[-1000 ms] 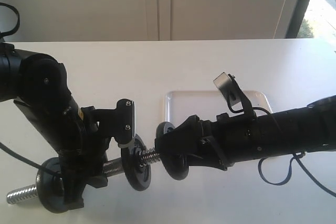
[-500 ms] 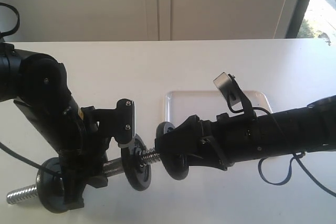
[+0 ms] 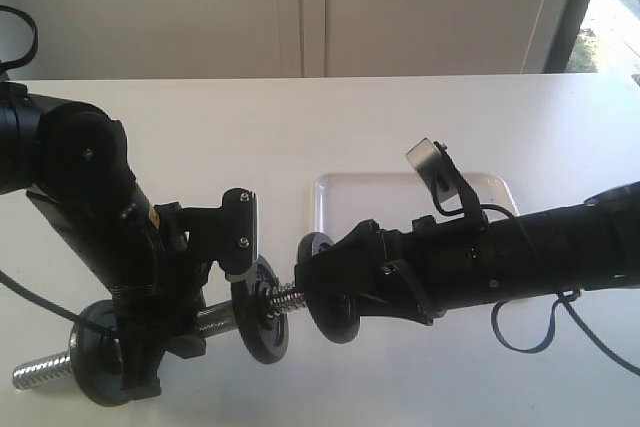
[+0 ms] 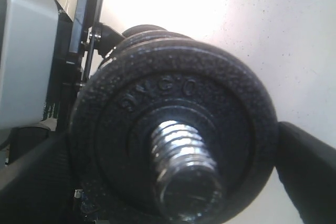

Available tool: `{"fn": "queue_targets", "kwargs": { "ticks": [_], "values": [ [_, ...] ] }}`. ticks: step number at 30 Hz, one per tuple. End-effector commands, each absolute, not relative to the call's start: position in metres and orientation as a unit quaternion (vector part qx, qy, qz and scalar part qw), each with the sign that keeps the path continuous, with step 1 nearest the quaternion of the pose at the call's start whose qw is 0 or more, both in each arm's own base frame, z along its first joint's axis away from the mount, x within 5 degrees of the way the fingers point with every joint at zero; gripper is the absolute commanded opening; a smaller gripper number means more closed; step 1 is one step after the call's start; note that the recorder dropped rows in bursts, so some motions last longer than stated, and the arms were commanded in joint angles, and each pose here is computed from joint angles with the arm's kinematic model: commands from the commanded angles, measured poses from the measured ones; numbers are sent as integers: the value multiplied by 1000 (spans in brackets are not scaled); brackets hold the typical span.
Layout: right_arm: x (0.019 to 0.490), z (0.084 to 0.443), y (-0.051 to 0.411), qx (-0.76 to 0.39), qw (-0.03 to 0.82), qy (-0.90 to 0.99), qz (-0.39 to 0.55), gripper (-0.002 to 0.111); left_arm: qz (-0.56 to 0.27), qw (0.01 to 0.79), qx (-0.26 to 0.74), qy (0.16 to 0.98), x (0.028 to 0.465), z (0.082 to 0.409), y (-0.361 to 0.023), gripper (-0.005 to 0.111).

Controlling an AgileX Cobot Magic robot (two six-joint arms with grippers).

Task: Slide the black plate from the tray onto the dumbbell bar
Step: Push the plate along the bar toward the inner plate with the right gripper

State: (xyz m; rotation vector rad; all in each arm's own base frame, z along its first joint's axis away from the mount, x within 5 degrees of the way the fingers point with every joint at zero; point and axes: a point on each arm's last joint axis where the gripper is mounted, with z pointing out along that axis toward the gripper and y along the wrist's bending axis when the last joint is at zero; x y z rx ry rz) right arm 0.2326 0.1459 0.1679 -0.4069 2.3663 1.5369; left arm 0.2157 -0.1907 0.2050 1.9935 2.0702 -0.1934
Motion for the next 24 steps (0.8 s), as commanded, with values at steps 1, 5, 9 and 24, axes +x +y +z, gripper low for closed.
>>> {"fn": "queue_targets", "kwargs": {
  "ticks": [1,5,9,24],
  "values": [
    [231,176,148,-144,152,802,559,92,-81,177,672,715,215,225,-196,0],
    [231,176,148,-144,152,802,559,92,-81,177,672,715,215,225,-196,0],
    [232,176,148,-142,153,802,560,92,-81,177,672,715,215,225,-196,0],
    [231,177,154,-136,153,799,566,92,-81,177,672,715,215,225,-196,0]
  ]
}}
